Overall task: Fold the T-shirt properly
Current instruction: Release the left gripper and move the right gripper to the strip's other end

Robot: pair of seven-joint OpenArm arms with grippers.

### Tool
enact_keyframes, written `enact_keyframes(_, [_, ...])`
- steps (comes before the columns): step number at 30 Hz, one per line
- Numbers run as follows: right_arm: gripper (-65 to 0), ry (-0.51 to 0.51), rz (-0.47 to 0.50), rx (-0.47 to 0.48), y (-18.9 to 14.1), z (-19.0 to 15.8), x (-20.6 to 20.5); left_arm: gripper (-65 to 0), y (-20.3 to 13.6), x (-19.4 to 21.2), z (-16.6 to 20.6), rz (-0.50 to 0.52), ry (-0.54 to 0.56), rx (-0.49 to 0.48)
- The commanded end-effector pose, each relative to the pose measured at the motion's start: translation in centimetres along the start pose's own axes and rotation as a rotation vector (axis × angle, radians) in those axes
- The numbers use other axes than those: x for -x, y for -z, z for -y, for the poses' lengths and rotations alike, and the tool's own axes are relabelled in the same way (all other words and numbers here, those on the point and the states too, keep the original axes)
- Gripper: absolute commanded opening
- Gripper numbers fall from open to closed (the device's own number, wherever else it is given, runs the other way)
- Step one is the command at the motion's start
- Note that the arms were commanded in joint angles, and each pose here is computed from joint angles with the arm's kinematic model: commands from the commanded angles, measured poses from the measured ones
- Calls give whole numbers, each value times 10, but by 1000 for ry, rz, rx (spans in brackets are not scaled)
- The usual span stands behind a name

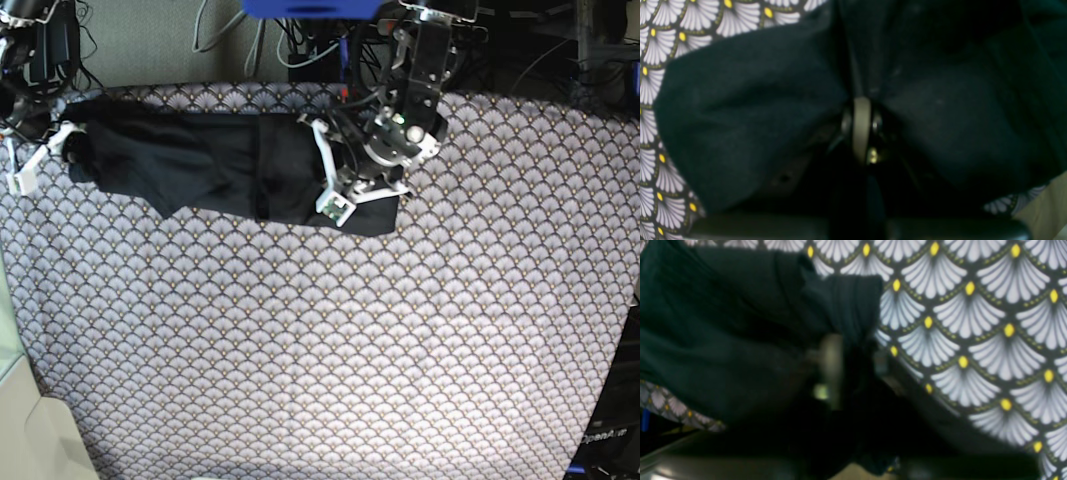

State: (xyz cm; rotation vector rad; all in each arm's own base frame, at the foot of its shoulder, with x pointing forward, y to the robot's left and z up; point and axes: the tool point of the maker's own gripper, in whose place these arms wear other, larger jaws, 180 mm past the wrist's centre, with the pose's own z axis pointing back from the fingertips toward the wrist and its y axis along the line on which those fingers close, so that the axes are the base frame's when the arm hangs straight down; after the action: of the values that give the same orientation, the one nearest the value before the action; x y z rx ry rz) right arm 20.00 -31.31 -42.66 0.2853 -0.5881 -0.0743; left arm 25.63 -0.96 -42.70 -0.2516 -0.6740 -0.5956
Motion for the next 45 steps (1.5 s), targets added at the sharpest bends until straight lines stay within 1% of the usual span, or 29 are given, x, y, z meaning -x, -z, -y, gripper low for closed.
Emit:
enact_keyframes(1, [-640, -25, -18, 25, -6, 8, -2, -650, -2, 1, -6, -21, 12, -24])
enact_keyframes(2, [-650, -26, -20, 25, -5, 7, -2, -650, -2, 1, -6, -21, 12, -24])
enact_keyframes(5, [-650, -44, -42, 6, 0, 0, 2, -650, -2, -1, -6, -15, 13, -26])
enact_keyframes(9, [-650, -63, -40, -8, 3, -6, -1, -650, -10, -16, -11, 28, 22, -45])
enact_keyframes(11, [-650, -108, -13, -8, -2, -12, -14, -650, -15, -24, -13, 52, 28, -56])
enact_keyframes(14, [-650, -202, 38, -9, -16, -31, -33, -650, -22, -35, -17, 83, 38, -73])
enact_keyframes(16, [-650, -258, 69, -16, -24, -46, -41, -650, -26, -37, -21, 88, 42, -85])
enact_keyframes(18, [-650, -293, 99, -26, -29, -60, -48, -650, -29, -34, -30, 86, 21, -108])
enact_keyframes(19, [-650, -308, 105, -28, -31, -65, -49, -650, -30, -34, -34, 87, 8, -119])
enact_keyframes(22, [-650, -353, 74, -20, -37, -74, -50, -650, -33, -28, -49, 80, -22, -151])
enact_keyframes(26, [-650, -402, 95, -28, -44, -98, -56, -650, -44, -18, -71, 74, -62, -208])
enact_keyframes(28, [-650, -415, 99, -34, -46, -109, -57, -650, -50, -18, -81, 81, -76, -237])
enact_keyframes(30, [-650, -419, 80, -37, -46, -116, -53, -650, -58, -17, -92, 88, -85, -268])
enact_keyframes(32, [-650, -418, 75, -71, -39, -128, -55, -650, -65, -13, -104, 88, -106, -302])
enact_keyframes(35, [-650, -419, 51, -101, -33, -140, -50, -650, -72, 0, -117, 71, -140, -342])
enact_keyframes(36, [-650, -414, 56, -110, -31, -144, -51, -650, -74, 3, -121, 68, -150, -353])
enact_keyframes(39, [-650, -417, 45, -138, -24, -157, -52, -650, -79, 9, -130, 64, -167, -377])
enact_keyframes(42, [-650, -415, 32, -146, -20, -164, -55, -650, -85, 17, -140, 51, -192, -406])
enact_keyframes(45, [-650, -413, 39, -174, -19, -173, -63, -650, -88, 22, -146, 49, -208, -424])
